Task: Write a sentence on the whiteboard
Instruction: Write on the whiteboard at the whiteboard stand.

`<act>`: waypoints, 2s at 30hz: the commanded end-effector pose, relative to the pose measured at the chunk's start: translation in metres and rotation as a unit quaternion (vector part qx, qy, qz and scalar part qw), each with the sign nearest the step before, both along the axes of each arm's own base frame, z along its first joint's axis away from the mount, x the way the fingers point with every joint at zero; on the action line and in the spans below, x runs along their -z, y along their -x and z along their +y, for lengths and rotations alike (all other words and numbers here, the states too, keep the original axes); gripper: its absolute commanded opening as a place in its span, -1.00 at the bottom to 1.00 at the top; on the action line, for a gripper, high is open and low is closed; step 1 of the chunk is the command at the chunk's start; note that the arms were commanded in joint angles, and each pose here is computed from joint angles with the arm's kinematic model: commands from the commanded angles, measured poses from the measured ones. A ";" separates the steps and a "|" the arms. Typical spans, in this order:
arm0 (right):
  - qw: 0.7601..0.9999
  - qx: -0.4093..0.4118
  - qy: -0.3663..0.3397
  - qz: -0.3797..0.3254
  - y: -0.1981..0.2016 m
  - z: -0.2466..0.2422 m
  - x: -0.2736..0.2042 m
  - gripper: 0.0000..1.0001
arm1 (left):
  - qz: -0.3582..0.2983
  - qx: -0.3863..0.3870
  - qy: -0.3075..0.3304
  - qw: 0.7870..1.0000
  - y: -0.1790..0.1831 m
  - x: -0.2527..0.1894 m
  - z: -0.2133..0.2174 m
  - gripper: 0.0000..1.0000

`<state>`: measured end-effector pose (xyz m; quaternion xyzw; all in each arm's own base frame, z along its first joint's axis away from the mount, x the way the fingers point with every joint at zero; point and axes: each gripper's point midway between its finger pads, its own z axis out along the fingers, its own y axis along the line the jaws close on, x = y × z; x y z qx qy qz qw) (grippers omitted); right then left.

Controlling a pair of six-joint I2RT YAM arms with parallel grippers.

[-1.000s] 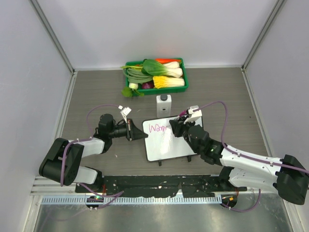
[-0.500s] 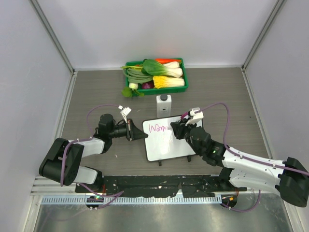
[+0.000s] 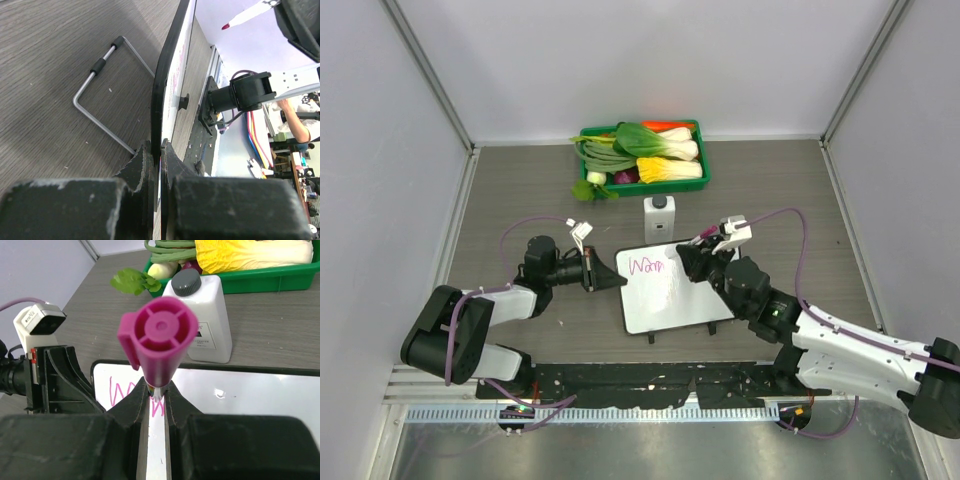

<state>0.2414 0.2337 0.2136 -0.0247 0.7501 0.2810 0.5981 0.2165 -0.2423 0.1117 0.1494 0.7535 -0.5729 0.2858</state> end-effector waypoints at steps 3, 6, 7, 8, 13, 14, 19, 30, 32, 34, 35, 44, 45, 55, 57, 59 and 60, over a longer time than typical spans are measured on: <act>0.999 0.024 -0.012 -0.030 -0.014 0.003 -0.029 -0.97 | -0.028 -0.001 -0.009 1.000 -0.007 0.000 -0.003 -1.00; 0.999 0.027 -0.001 -0.025 -0.018 0.007 -0.021 -0.97 | -0.028 0.000 -0.008 1.000 -0.006 -0.001 -0.003 -1.00; 0.999 0.027 0.001 -0.023 -0.019 0.007 -0.019 -0.97 | -0.028 0.000 -0.009 1.000 -0.007 0.000 -0.003 -1.00; 0.999 0.027 0.006 -0.020 -0.019 0.009 -0.014 -0.97 | -0.029 0.000 -0.008 1.000 -0.007 -0.001 -0.003 -1.00; 1.000 0.026 0.014 -0.008 -0.019 0.010 0.000 -0.98 | -0.030 0.000 -0.008 1.000 -0.007 -0.002 -0.003 -1.00; 0.999 0.028 0.017 -0.006 -0.020 0.009 0.003 -0.98 | -0.030 -0.001 -0.008 1.000 -0.007 -0.001 -0.003 -1.00; 0.999 0.040 0.029 0.002 -0.020 0.004 0.013 -0.98 | -0.030 0.000 -0.008 1.000 -0.006 -0.001 -0.003 -1.00; 0.995 0.082 0.060 0.019 -0.016 -0.024 0.032 -0.98 | -0.028 -0.001 -0.010 1.000 -0.007 0.000 -0.003 -1.00; 0.994 0.086 0.058 0.017 -0.016 -0.027 0.030 -0.98 | -0.029 0.000 -0.009 1.000 -0.007 0.000 -0.004 -1.00; 0.995 0.084 0.055 0.013 -0.015 -0.026 0.027 -0.97 | -0.027 0.000 -0.010 1.000 -0.007 0.000 -0.003 -1.00; 0.995 0.082 0.051 0.010 -0.016 -0.025 0.022 -0.97 | -0.027 0.000 -0.010 1.000 -0.007 0.001 -0.003 -1.00; 0.999 0.044 0.004 -0.020 -0.015 -0.006 -0.012 -0.98 | -0.026 0.002 -0.010 1.000 -0.007 0.001 -0.004 -1.00; 0.999 0.044 0.002 -0.023 -0.017 -0.005 -0.015 -0.97 | -0.026 0.001 -0.010 1.000 -0.007 0.001 -0.004 -1.00; 0.998 0.057 0.031 -0.003 -0.023 -0.001 0.012 -0.97 | -0.026 0.002 -0.010 1.000 -0.007 0.001 -0.004 -1.00; 0.998 0.057 0.034 0.002 -0.022 -0.003 0.016 -0.98 | -0.027 0.002 -0.009 1.000 -0.007 0.001 -0.004 -1.00; 0.998 0.056 0.035 0.008 -0.020 -0.005 0.021 -0.98 | -0.027 0.002 -0.009 1.000 -0.007 0.001 -0.004 -1.00; 0.998 0.054 0.036 0.010 -0.018 -0.006 0.023 -0.98 | -0.027 0.002 -0.009 1.000 -0.007 0.001 -0.004 -1.00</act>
